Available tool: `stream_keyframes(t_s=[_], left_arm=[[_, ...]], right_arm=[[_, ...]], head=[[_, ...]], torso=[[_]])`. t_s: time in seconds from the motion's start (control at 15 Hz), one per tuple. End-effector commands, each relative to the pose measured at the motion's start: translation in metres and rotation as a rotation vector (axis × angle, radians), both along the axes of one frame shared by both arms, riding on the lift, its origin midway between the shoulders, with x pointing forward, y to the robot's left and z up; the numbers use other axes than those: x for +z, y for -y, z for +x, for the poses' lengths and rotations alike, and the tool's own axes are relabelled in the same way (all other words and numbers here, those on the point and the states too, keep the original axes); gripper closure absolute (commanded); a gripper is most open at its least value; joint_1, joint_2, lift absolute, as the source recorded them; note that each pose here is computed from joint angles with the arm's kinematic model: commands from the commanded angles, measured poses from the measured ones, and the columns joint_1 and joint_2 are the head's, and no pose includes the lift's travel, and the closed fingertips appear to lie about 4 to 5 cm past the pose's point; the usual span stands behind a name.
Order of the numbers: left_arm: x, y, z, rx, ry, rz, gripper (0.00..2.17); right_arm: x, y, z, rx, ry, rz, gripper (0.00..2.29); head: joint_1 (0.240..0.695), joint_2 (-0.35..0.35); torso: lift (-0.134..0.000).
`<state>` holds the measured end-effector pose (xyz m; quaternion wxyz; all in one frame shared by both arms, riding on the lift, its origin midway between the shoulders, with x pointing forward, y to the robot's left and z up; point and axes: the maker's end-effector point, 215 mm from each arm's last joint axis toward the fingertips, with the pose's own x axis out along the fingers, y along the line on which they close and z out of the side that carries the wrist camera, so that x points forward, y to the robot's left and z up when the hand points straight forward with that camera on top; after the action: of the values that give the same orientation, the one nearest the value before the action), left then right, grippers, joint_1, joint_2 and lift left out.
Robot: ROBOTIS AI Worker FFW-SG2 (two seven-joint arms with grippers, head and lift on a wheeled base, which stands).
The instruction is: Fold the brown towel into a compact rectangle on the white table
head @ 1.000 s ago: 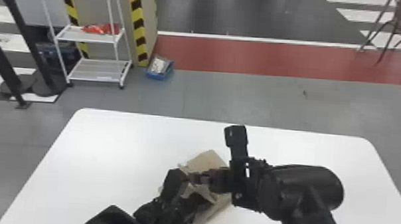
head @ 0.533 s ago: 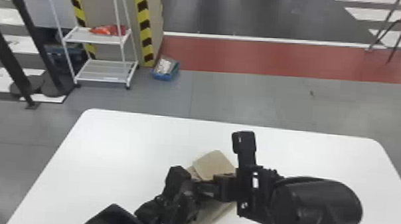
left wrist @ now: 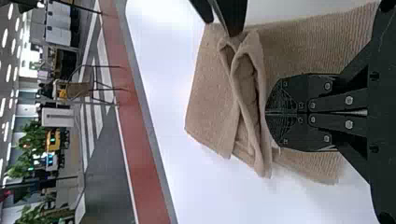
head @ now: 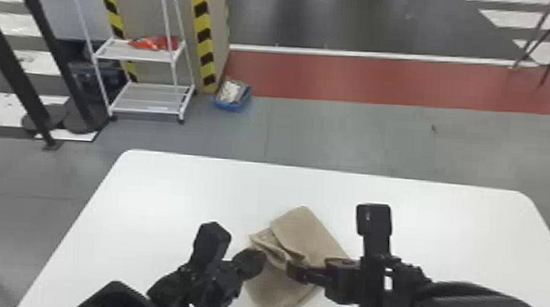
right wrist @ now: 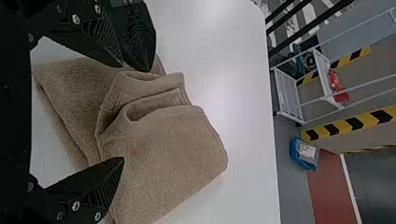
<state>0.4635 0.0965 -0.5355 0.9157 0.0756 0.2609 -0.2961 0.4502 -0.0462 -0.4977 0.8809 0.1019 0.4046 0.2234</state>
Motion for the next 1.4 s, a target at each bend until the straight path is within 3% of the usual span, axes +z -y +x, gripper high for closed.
stream_keyframes(t_s=[0.0, 0.07, 0.2, 0.4, 0.53, 0.73, 1.07, 1.33], left_arm=[[0.013, -0.017, 0.018, 0.032, 0.089, -0.011, 1.73], [0.019, -0.022, 0.028, 0.04, 0.132, -0.016, 1.73], [0.012, -0.026, 0.038, 0.042, 0.141, -0.009, 1.73], [0.004, -0.018, 0.042, 0.02, 0.138, -0.014, 1.73], [0.004, -0.013, 0.042, 0.014, 0.138, -0.023, 1.73], [0.01, -0.015, 0.05, 0.017, 0.161, -0.029, 1.73], [0.014, -0.016, 0.058, 0.022, 0.172, -0.034, 1.73], [0.021, -0.021, 0.061, 0.029, 0.179, -0.046, 1.73]], right_arm=[[0.004, 0.013, -0.007, -0.03, 0.008, 0.003, 0.22], [0.002, 0.018, -0.014, -0.04, 0.003, 0.006, 0.26], [-0.006, 0.028, -0.027, -0.058, -0.015, -0.004, 0.34], [-0.013, 0.046, -0.03, -0.08, -0.035, -0.03, 0.86], [-0.023, 0.063, -0.028, -0.096, -0.036, -0.09, 1.12], [-0.041, 0.082, -0.018, -0.126, -0.043, -0.114, 1.12], [-0.047, 0.087, 0.021, -0.141, -0.009, -0.074, 1.12], [-0.064, 0.098, 0.043, -0.152, -0.072, -0.093, 1.12]], head=[[0.695, 0.06], [0.695, 0.064], [0.695, 0.066], [0.695, 0.054], [0.695, 0.038], [0.695, -0.002], [0.695, -0.021], [0.695, -0.026]], torso=[[0.0], [0.0], [0.0], [0.0], [0.0], [0.0], [0.0], [0.0]])
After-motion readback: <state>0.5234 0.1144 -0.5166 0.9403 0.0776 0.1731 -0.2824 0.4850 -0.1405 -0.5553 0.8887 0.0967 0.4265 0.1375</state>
